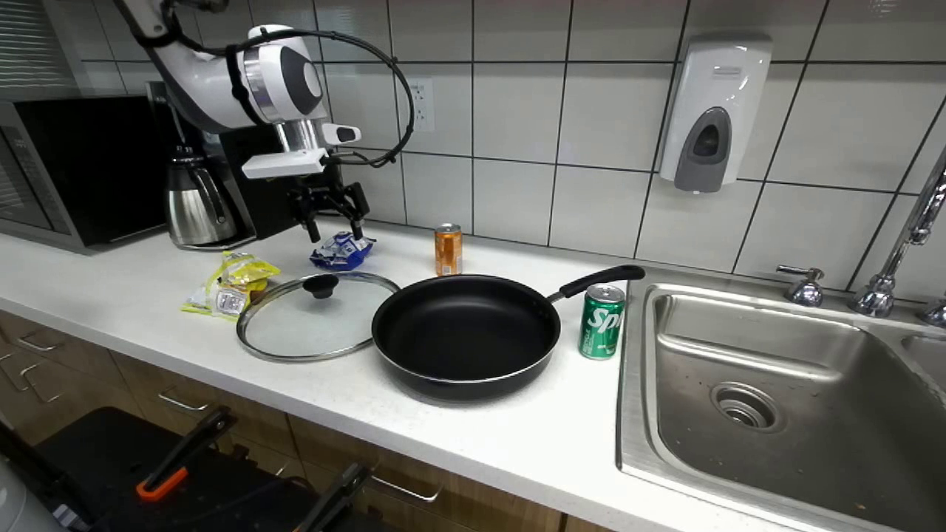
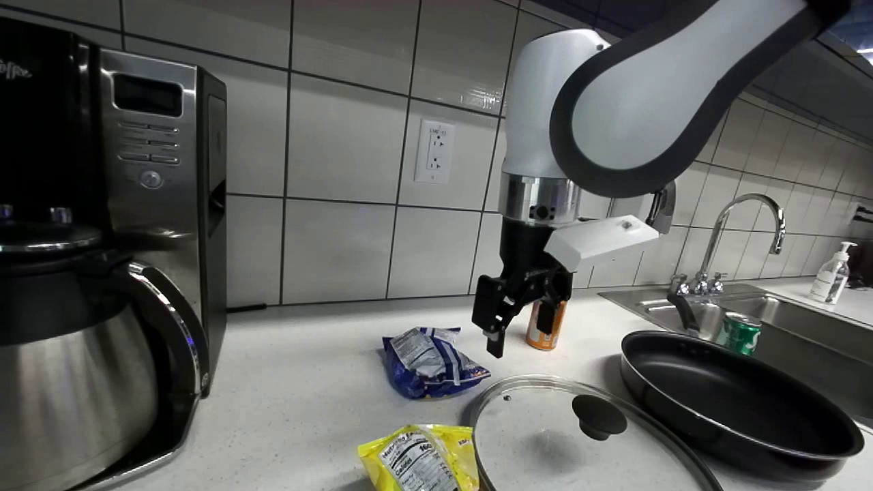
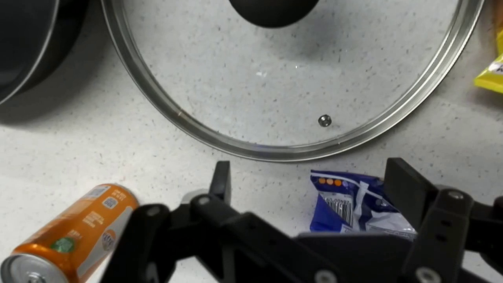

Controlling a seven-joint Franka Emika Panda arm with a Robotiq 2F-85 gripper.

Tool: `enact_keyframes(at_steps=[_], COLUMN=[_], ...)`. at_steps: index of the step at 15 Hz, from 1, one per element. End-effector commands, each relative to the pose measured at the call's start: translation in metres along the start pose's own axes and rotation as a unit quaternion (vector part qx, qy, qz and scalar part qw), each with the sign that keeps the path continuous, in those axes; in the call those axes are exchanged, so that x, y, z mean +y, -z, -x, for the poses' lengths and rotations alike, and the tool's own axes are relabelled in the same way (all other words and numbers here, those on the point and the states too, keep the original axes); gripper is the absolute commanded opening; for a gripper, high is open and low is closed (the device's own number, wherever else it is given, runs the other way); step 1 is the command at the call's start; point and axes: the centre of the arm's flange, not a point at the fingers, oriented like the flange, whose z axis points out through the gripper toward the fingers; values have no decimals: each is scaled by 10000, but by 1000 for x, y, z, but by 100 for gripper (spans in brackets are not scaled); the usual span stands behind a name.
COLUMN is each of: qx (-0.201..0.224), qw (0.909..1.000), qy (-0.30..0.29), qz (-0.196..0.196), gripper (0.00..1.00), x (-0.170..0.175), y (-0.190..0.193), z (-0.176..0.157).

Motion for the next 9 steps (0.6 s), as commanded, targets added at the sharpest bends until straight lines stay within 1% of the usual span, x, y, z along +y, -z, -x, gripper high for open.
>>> enact_keyframes(at_steps=[1, 9], qx=[326, 851], qw=[9994, 9961], qy=[-94, -230], qz=[77, -24], gripper=[100, 100], x=[-14, -23], y=[-10, -24], z=[-22, -39])
